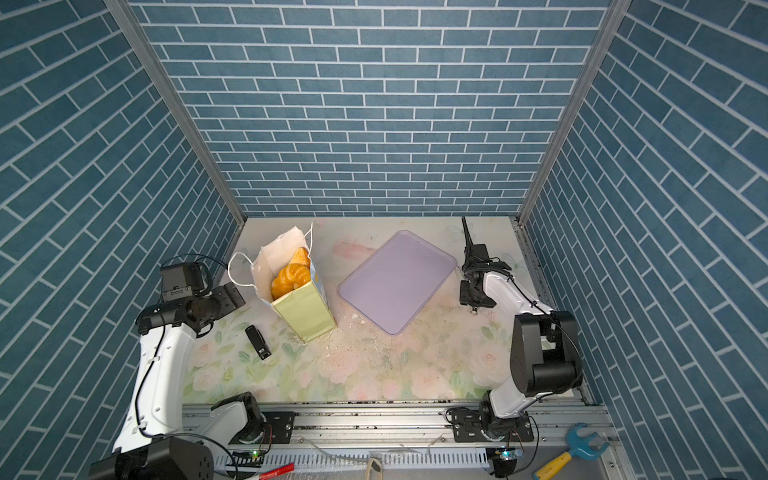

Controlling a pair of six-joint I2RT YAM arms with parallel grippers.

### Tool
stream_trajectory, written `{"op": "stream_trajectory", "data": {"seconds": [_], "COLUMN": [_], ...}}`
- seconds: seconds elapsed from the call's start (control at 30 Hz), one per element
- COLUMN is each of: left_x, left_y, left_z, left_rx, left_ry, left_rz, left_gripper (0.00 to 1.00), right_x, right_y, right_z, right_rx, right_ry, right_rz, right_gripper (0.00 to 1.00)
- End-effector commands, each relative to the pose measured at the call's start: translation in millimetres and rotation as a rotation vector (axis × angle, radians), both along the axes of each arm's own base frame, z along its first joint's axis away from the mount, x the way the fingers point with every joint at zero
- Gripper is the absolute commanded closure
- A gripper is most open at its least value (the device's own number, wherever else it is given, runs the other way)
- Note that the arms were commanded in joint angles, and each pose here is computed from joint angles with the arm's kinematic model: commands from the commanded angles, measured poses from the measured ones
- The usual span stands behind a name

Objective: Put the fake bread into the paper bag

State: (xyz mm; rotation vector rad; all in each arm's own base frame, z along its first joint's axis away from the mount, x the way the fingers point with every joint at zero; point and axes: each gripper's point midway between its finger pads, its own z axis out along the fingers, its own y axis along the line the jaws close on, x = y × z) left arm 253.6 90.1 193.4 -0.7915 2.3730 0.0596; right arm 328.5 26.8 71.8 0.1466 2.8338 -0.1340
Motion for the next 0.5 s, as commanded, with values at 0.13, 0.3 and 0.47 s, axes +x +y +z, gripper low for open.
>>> {"op": "stream_trajectory", "data": {"seconds": [0.13, 0.3, 0.47], "left_x": [-1.1, -1.6, 11.6], "left_y": [-3.1, -6.2, 12.5], "left_z": [-4.6, -6.5, -19.6], "left_rx": [-0.008, -0.014, 0.069], "left_ry": [0.002, 0.010, -0.027], "left_rz": [-0.025, -0.048, 0.003], "left_gripper": [0.06, 0.08, 0.07], "right_x": [1.7, 14.8, 46.3], "right_y": [-4.3, -26.3, -25.6], "right_z": [6.8, 57.9, 101.3], "right_rx": [0.010, -0.104, -0.117], "right_ry": [-0.060, -0.213, -0.529], "right_rz": [-0.034, -0.061, -0.014], "right_gripper": [0.34, 0.01, 0.01]}}
